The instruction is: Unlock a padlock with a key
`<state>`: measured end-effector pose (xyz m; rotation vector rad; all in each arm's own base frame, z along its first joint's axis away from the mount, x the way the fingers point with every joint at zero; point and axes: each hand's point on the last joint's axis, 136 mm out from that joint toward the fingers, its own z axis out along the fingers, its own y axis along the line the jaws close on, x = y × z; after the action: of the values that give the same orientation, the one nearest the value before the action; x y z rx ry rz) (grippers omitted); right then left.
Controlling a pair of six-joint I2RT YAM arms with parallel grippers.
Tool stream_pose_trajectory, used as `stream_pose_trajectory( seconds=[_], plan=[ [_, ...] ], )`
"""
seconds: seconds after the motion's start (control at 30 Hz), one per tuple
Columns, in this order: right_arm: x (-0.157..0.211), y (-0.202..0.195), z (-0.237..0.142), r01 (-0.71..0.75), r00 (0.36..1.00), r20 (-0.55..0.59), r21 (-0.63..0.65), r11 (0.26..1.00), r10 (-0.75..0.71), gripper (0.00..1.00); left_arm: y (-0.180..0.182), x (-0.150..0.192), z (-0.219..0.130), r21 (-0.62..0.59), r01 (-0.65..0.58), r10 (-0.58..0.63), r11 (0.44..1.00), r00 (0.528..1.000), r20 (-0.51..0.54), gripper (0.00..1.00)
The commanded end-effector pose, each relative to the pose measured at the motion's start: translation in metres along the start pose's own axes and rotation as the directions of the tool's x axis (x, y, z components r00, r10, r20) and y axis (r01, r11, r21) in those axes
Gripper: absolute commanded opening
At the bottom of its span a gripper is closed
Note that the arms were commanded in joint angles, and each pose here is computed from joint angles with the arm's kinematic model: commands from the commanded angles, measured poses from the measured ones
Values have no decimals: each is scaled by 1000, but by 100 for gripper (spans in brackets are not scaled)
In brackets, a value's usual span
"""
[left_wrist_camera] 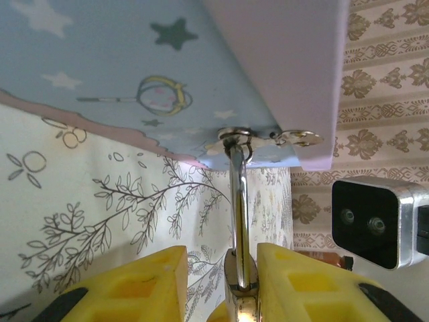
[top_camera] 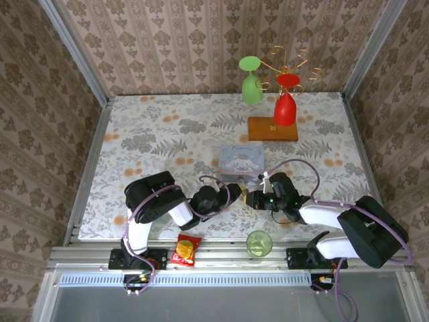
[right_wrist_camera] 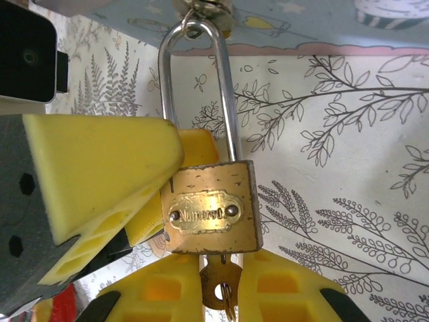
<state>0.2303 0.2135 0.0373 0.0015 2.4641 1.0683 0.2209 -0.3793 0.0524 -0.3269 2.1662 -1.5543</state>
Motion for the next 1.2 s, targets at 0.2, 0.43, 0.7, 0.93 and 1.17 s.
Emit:
stream_pose_trajectory(
  seconds=[0.2,0.43,0.7,0.93,1.17],
  plan=[
    [-5,10,-5,-58,998,25,-109,992,61,8,33,-14,-8,-166,-131,136,977,991,16,24],
    [-16,16,-13,-96,993,48,-179,979,106,8,33,-16,-8,-241,-248,248,938,968,-29,18],
    [-13,6,-15,-81,995,42,-129,988,87,8,-9,-28,-17,-206,-340,351,917,936,16,22],
    [-12,10,-13,-196,980,-8,-180,964,198,10,-25,-24,-6,-239,-471,474,849,879,-51,43],
    [-3,1,-6,-292,956,-52,-187,938,287,10,9,-19,8,-310,-510,502,802,857,-114,5]
  ],
)
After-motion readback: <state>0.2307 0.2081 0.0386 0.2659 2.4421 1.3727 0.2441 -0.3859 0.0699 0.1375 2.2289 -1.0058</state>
